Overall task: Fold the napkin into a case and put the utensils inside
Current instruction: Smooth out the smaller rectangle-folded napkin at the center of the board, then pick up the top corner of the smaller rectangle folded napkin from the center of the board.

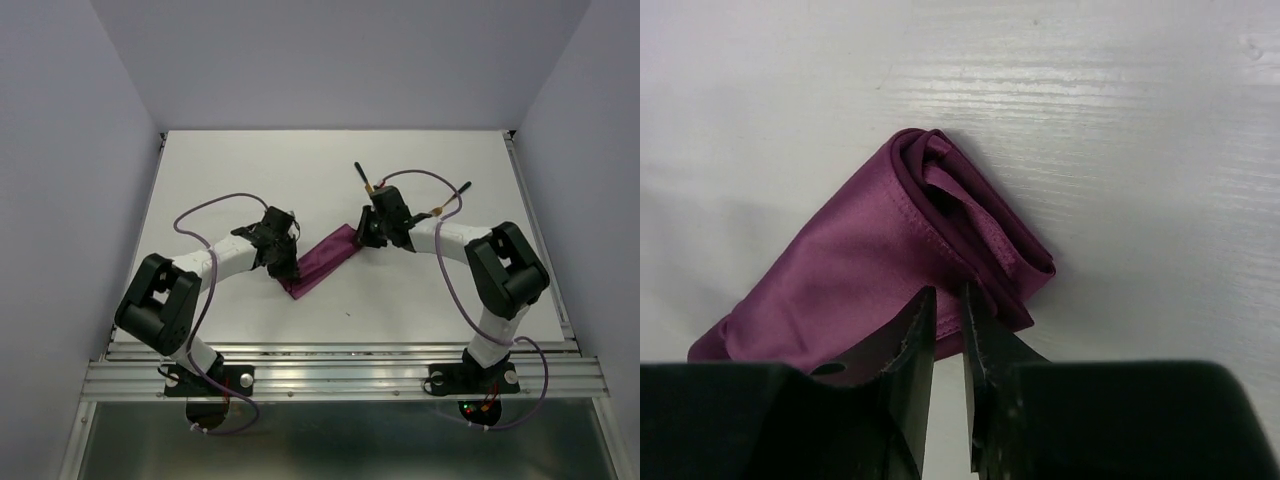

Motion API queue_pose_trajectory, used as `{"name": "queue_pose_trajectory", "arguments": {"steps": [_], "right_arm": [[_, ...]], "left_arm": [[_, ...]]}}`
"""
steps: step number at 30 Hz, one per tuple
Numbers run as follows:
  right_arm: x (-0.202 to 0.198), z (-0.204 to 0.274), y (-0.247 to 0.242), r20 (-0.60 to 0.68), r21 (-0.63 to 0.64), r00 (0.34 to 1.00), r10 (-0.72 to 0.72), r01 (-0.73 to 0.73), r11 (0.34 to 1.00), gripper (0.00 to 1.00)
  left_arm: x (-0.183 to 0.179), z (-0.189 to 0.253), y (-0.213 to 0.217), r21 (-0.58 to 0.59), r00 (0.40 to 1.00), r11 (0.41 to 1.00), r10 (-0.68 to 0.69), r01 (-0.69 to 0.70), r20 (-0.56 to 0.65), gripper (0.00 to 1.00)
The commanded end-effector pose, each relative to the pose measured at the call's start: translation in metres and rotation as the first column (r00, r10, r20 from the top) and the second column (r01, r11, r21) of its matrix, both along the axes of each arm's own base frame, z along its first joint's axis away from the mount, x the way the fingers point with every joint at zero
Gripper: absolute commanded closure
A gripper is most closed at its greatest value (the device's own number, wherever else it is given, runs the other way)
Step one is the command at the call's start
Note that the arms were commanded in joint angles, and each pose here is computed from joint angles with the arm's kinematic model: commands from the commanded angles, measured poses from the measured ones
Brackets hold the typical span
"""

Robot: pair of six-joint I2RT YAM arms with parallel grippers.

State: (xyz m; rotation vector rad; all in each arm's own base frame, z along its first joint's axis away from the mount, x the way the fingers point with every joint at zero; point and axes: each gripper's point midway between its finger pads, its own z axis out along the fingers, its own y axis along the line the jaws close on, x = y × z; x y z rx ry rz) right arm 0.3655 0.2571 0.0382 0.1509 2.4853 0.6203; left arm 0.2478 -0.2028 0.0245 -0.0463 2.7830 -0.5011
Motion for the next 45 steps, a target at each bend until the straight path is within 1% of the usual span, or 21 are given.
{"name": "queue_pose_trajectory", "arguments": {"steps": [1,3,4,6,7,8,11,12,14,15,21,24,25,27,31,33,35,36,38,41,45], "right_arm": [[0.022,0.063,-0.011,0.166,0.012,0.985,-0.058,0.056,0.998,0.78],[0.023,0.068,-0.019,0.191,-0.008,0.978,-0.083,0.086,0.996,0.76],[0.025,0.07,-0.026,0.197,-0.01,0.975,-0.1,0.104,0.994,0.76],[0.023,0.059,-0.037,0.165,-0.012,0.978,-0.131,0.135,0.991,0.76],[0.026,0.055,-0.047,0.147,-0.002,0.976,-0.158,0.161,0.987,0.76],[0.024,0.053,-0.047,0.122,0.025,0.978,-0.167,0.165,0.986,0.76],[0.02,0.042,-0.055,0.088,0.031,0.978,-0.188,0.186,0.982,0.73],[0.017,0.039,-0.054,0.077,0.037,0.98,-0.185,0.182,0.983,0.7],[0.014,0.037,-0.053,0.058,0.059,0.983,-0.172,0.168,0.984,0.69],[0.013,0.037,-0.052,0.056,0.06,0.984,-0.167,0.164,0.985,0.67],[0.013,0.017,-0.063,0.016,0.039,0.985,-0.174,0.173,0.984,0.65],[0.024,0.013,-0.057,0.016,0.032,0.989,-0.149,0.148,0.988,0.66],[0.027,0.005,-0.055,0.007,0.025,0.99,-0.142,0.142,0.99,0.66],[0.035,0.007,-0.047,0.015,0.048,0.993,-0.118,0.117,0.992,0.66],[0.043,-0.002,-0.033,0.005,0.084,0.998,-0.069,0.068,0.994,0.69],[0.037,-0.01,-0.028,-0.013,0.086,0.999,-0.051,0.052,0.995,0.69],[0.032,-0.012,-0.024,-0.017,0.086,0.999,-0.037,0.038,0.996,0.69],[0.028,-0.01,-0.019,-0.017,0.092,1.0,-0.025,0.027,0.995,0.69],[0.022,-0.011,-0.016,-0.02,0.097,1.0,-0.016,0.018,0.995,0.69],[0.017,-0.005,-0.013,-0.014,0.111,1.0,-0.014,0.015,0.994,0.7],[0.014,0.003,-0.011,-0.009,0.132,1.0,-0.007,0.008,0.991,0.7]], "left_arm": [[0.035,0.064,-0.003,-0.021,0.977,1.0,0.014,-0.01,0.211,0.94],[0.046,0.085,-0.006,-0.029,0.963,1.0,0.019,-0.011,0.268,0.91],[0.051,0.095,-0.006,-0.029,0.954,1.0,0.017,-0.009,0.301,0.86],[0.063,0.113,-0.011,-0.035,0.935,0.999,0.022,-0.01,0.354,0.8],[0.069,0.117,-0.009,-0.015,0.926,0.999,0.033,-0.03,0.375,0.75],[0.073,0.12,-0.01,-0.002,0.922,1.0,0.029,-0.03,0.387,0.72],[0.083,0.128,-0.017,0.015,0.917,0.999,0.021,-0.029,0.399,0.65],[0.086,0.133,-0.022,0.021,0.91,0.999,0.014,-0.025,0.415,0.61],[0.089,0.129,-0.029,0.042,0.91,0.999,-0.002,-0.017,0.415,0.53],[0.092,0.13,-0.036,0.061,0.907,0.998,-0.015,-0.012,0.42,0.52],[0.102,0.129,-0.057,0.098,0.904,0.995,-0.037,-0.005,0.425,0.52],[0.106,0.133,-0.067,0.083,0.896,0.997,-0.046,0.011,0.441,0.52],[0.107,0.132,-0.068,0.079,0.896,0.997,-0.045,0.011,0.443,0.52],[0.109,0.134,-0.071,0.06,0.889,0.998,-0.039,0.013,0.457,0.52],[0.108,0.143,-0.072,0.021,0.872,1.0,-0.021,0.013,0.49,0.52],[0.107,0.142,-0.071,0.024,0.862,1.0,-0.028,0.019,0.505,0.51],[0.107,0.141,-0.07,0.025,0.856,0.999,-0.032,0.022,0.516,0.48],[0.108,0.137,-0.067,0.047,0.846,0.999,-0.041,0.019,0.531,0.46],[0.109,0.137,-0.063,0.075,0.832,0.997,-0.053,0.014,0.552,0.46],[0.11,0.139,-0.06,0.098,0.83,0.995,-0.058,0.004,0.554,0.47],[0.105,0.137,-0.068,0.132,0.836,0.987,-0.149,0.093,0.529,0.46]]}}
